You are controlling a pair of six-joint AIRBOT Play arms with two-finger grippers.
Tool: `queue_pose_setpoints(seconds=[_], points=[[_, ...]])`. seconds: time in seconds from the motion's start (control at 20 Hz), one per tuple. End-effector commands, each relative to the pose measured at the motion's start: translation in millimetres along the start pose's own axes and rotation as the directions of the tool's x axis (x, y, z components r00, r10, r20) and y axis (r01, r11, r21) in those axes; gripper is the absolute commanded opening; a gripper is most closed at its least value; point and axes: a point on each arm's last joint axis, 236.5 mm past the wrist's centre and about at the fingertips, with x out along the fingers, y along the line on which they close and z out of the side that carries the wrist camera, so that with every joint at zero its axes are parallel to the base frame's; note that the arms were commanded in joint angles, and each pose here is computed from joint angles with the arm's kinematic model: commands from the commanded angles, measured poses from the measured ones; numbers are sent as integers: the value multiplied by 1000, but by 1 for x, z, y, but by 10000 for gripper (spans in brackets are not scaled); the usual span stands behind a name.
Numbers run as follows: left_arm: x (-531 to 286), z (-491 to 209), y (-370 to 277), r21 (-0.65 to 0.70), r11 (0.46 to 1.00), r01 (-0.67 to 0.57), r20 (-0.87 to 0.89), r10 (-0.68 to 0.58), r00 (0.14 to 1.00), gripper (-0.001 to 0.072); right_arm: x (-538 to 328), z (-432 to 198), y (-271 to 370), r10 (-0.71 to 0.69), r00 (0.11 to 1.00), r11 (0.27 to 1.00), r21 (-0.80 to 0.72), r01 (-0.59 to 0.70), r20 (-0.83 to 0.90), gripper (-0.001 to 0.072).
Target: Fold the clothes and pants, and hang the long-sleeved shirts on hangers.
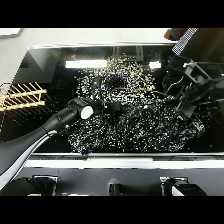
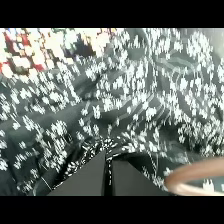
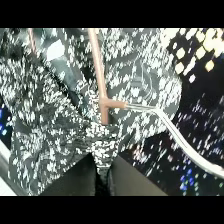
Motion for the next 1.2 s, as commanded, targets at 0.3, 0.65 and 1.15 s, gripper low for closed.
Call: queue_pose_setpoints(seconds=[0.3, 0.65, 1.15], points=[[-16, 34, 22, -52, 998, -27, 10, 27, 1000, 18, 2, -21, -1, 5, 996, 999, 34, -2, -91, 19], [-23, 51, 18, -25, 1000, -10, 38, 11, 999, 18, 23, -14, -10, 29, 996, 999, 33, -27, -84, 18], [-53, 99, -13, 37, 998, 49, 142, -54, 988, 18, 72, 53, -2, -19, 1000, 998, -66, 18, -21, 18]])
